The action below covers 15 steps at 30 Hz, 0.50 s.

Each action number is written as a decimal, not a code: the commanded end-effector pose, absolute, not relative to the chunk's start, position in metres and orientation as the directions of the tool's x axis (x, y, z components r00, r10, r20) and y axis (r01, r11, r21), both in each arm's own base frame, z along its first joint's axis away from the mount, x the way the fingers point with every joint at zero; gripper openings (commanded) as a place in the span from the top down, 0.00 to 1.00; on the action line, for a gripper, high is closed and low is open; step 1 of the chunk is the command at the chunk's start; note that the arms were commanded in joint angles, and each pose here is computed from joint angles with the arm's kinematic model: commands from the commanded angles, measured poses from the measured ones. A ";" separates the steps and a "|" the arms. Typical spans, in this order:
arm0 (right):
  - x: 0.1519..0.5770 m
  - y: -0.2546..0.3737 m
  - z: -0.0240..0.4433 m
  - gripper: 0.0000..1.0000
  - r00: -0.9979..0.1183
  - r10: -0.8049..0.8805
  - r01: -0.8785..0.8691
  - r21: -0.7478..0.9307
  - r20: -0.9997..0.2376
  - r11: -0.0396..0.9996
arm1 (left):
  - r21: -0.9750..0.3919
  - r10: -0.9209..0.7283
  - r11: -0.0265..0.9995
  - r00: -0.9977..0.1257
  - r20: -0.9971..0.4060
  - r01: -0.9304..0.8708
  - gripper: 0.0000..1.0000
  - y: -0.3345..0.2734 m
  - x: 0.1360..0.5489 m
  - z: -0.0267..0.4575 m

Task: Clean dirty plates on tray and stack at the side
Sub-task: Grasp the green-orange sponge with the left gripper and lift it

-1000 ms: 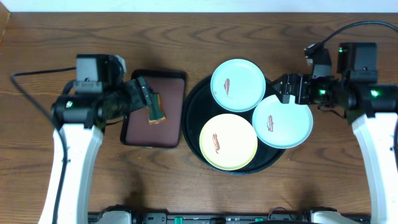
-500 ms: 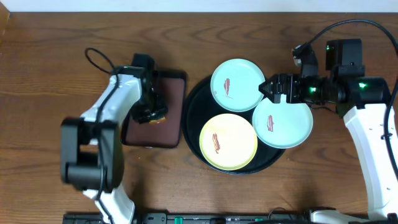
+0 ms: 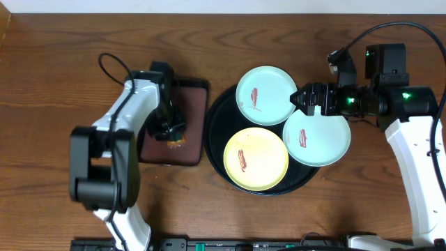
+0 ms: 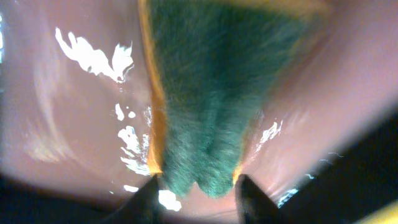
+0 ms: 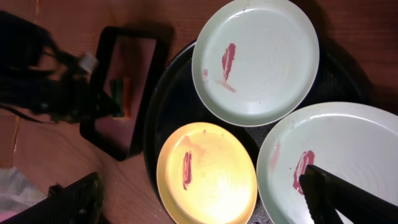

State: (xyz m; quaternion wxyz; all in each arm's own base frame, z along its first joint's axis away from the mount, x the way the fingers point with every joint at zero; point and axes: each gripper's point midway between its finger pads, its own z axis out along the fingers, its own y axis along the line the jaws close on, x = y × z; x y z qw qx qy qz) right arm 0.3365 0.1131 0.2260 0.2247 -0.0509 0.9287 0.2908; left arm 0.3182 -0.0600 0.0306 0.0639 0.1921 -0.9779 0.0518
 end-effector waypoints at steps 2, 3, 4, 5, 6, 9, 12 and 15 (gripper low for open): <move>0.339 0.115 0.235 0.01 -0.885 0.042 -0.232 0.518 -0.463 0.823 | -0.089 -0.362 0.931 -0.929 -0.077 -0.355 0.46 -0.046 0.352 0.075; 0.339 0.114 0.234 0.01 -0.885 0.043 -0.230 0.514 -0.464 0.827 | -0.069 -0.363 0.931 -0.926 -0.104 -0.357 0.46 -0.041 0.357 0.074; 0.339 0.113 0.234 0.01 -0.885 0.043 -0.226 0.509 -0.464 0.831 | -0.051 -0.363 0.932 -0.924 -0.121 -0.359 0.46 -0.037 0.359 0.072; 0.340 0.112 0.233 0.01 -0.885 0.044 -0.224 0.506 -0.464 0.833 | -0.036 -0.364 0.931 -0.921 -0.139 -0.362 0.46 -0.034 0.362 0.070; 0.340 0.112 0.233 0.01 -0.885 0.044 -0.224 0.505 -0.464 0.833 | -0.018 -0.364 0.931 -0.919 -0.154 -0.365 0.46 -0.030 0.364 0.065; 0.339 0.112 0.233 0.01 -0.885 0.044 -0.223 0.505 -0.463 0.834 | -0.013 -0.364 0.930 -0.918 -0.159 -0.367 0.50 -0.029 0.367 0.048; 0.339 0.112 0.233 0.01 -0.885 0.044 -0.223 0.505 -0.463 0.834 | -0.026 -0.364 0.931 -0.924 -0.122 -0.363 0.52 -0.034 0.364 0.025; 0.339 0.112 0.233 0.01 -0.885 0.044 -0.223 0.505 -0.463 0.834 | -0.044 -0.362 0.932 -0.930 -0.067 -0.360 0.55 -0.041 0.358 0.011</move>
